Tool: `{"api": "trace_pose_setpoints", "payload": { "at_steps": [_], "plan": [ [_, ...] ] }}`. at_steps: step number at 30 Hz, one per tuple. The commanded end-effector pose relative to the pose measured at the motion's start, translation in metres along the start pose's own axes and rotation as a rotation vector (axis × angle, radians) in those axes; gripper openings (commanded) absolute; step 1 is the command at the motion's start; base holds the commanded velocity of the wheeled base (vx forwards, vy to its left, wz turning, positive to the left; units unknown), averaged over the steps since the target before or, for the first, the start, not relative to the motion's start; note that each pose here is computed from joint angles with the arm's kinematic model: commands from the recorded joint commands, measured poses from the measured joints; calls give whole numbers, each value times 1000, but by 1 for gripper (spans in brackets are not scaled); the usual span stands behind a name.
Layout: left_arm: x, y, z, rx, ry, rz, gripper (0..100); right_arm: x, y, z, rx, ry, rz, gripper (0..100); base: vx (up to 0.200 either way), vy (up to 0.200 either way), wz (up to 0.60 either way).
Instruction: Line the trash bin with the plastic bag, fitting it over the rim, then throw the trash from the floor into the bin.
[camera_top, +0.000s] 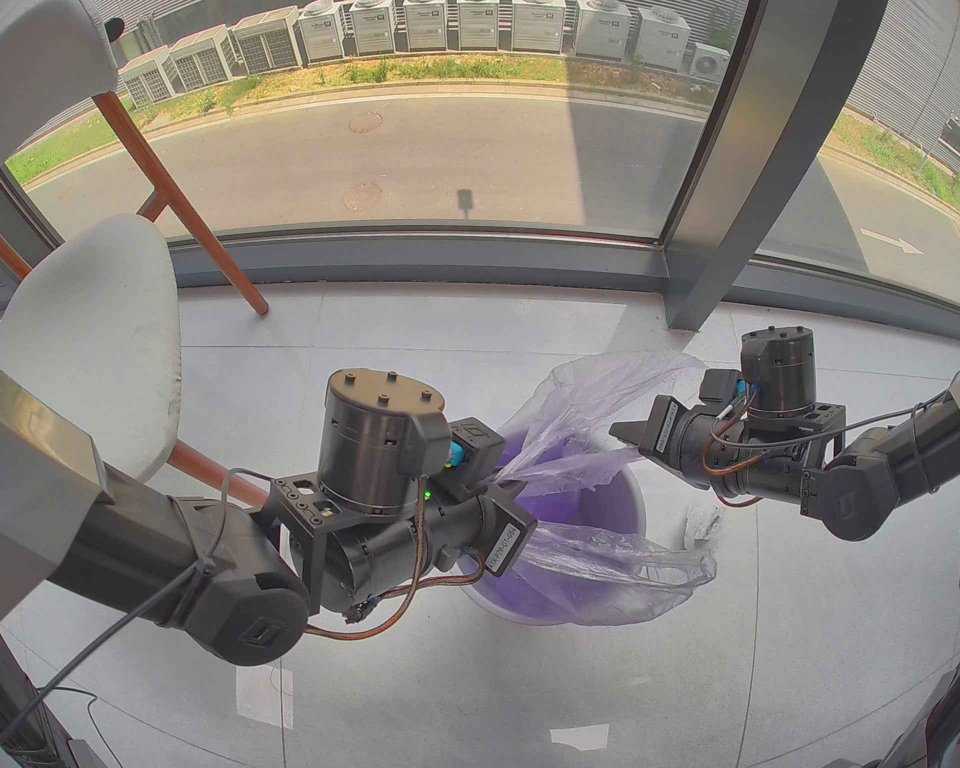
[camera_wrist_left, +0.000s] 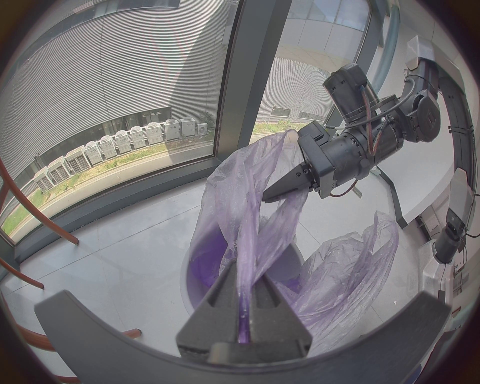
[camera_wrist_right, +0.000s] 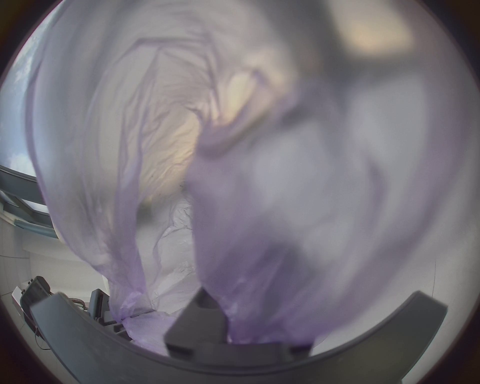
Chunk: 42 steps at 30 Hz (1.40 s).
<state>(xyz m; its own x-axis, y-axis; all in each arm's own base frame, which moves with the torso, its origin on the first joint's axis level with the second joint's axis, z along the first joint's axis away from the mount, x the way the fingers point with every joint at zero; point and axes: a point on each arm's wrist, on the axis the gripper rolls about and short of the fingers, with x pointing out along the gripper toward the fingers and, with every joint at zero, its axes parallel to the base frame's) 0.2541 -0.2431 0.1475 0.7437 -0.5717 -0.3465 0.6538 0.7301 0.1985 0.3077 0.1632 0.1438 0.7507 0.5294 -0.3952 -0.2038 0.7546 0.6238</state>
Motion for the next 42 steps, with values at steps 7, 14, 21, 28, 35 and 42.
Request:
{"api": "trace_pose_setpoints", "payload": {
  "at_steps": [7, 14, 21, 28, 35, 42],
  "plan": [
    [-5, -2, -4, 7, 10, -20, 0, 0, -4, 1, 2, -2, -11, 0, 0, 0, 0],
    [-6, 0, -1, -2, -2, -22, 100, 0, -3, -1, 0, 4, -9, 0, 0, 0, 0],
    [-16, 9, 8, -39, -40, -10, 100, -2, -4, -9, -3, 19, -25, 0, 0, 0, 0],
    [-17, 27, 5, -62, -28, 47, 100, -6, -4, -10, -4, 19, -23, 0, 0, 0, 0],
    [-10, 13, 6, -43, -30, 0, 100, -8, -2, -9, -5, 15, -18, 0, 0, 0, 0],
    [7, 0, 9, -35, -33, -20, 100, -8, -1, -12, -9, 24, -15, 0, 0, 0, 0]
  ]
}}
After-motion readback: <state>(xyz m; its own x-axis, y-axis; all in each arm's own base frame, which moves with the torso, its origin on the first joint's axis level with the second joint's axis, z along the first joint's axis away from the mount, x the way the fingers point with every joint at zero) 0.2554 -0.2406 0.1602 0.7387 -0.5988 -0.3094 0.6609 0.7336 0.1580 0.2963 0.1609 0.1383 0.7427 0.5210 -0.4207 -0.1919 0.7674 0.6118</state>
